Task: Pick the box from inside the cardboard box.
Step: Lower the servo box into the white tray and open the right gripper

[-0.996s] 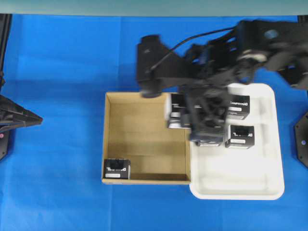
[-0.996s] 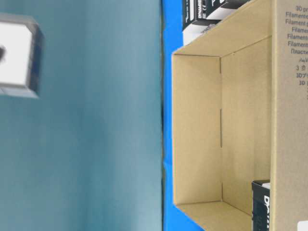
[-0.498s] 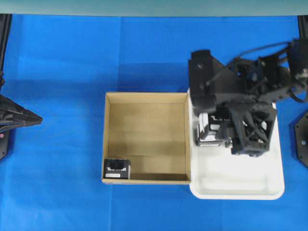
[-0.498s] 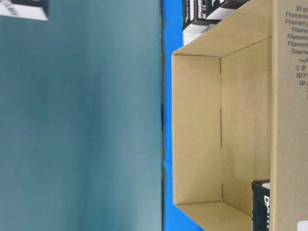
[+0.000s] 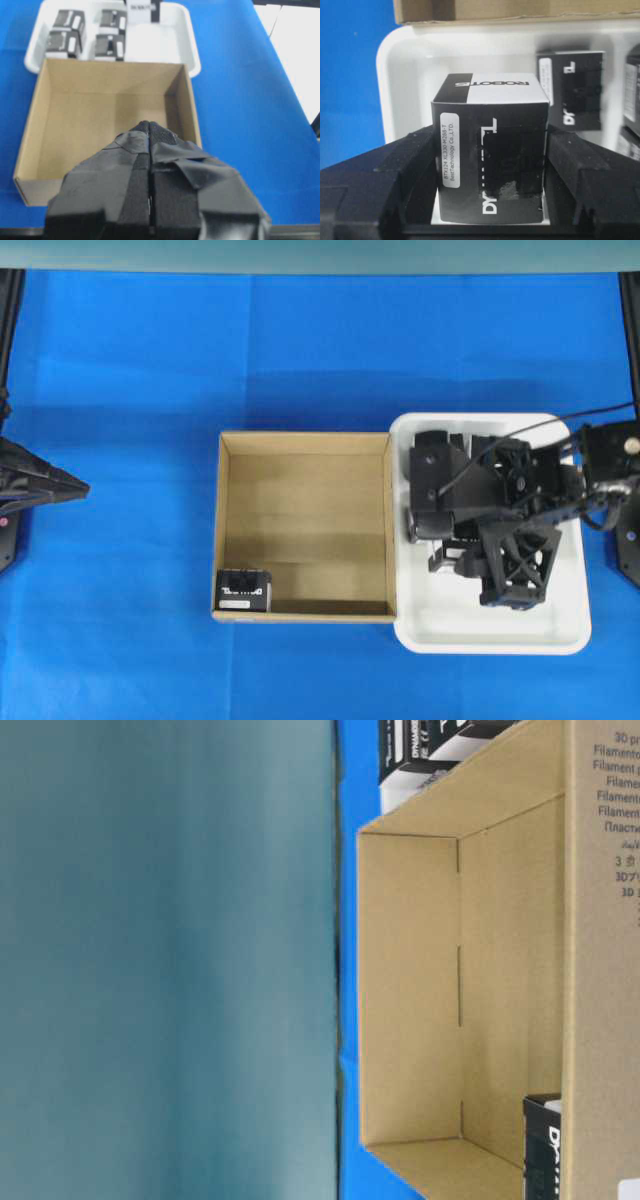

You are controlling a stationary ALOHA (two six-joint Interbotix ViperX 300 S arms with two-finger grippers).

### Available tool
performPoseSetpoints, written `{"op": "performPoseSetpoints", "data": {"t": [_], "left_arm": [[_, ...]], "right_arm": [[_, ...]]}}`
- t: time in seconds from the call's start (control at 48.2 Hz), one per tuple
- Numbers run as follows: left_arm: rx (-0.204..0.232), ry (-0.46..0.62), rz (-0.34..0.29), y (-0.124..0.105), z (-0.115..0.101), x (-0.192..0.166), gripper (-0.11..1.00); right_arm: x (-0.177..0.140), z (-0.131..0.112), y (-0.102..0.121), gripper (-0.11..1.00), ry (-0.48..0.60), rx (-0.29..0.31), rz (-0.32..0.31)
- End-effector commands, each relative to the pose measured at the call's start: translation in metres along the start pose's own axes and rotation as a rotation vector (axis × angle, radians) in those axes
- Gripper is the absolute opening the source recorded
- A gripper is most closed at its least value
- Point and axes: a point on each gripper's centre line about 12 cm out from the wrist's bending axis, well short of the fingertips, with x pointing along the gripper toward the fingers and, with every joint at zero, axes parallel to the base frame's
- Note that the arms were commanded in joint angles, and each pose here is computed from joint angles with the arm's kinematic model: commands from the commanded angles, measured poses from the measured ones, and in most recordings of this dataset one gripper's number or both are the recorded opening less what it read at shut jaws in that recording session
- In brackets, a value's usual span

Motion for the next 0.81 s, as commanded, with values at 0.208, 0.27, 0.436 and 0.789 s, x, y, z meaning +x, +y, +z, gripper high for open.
{"op": "performPoseSetpoints", "data": {"t": [0.208, 0.27, 0.436, 0.789], "left_arm": [[-0.001, -0.018, -0.003, -0.001, 0.011, 0.001, -0.07], [-0.001, -0.015, -0.002, -0.001, 0.010, 0.001, -0.07], [0.000, -0.012, -0.002, -0.001, 0.010, 0.002, -0.07], [0.000, -0.012, -0.002, -0.001, 0.010, 0.002, -0.07]], "right_arm": [[0.050, -0.013, 0.007, 0.60, 0.010, 0.013, 0.001], [0.060, -0.015, 0.010, 0.60, 0.032, 0.007, -0.001], [0.082, -0.016, 0.011, 0.60, 0.076, -0.005, -0.009], [0.096, -0.015, 0.004, 0.60, 0.094, 0.018, -0.023]]}}
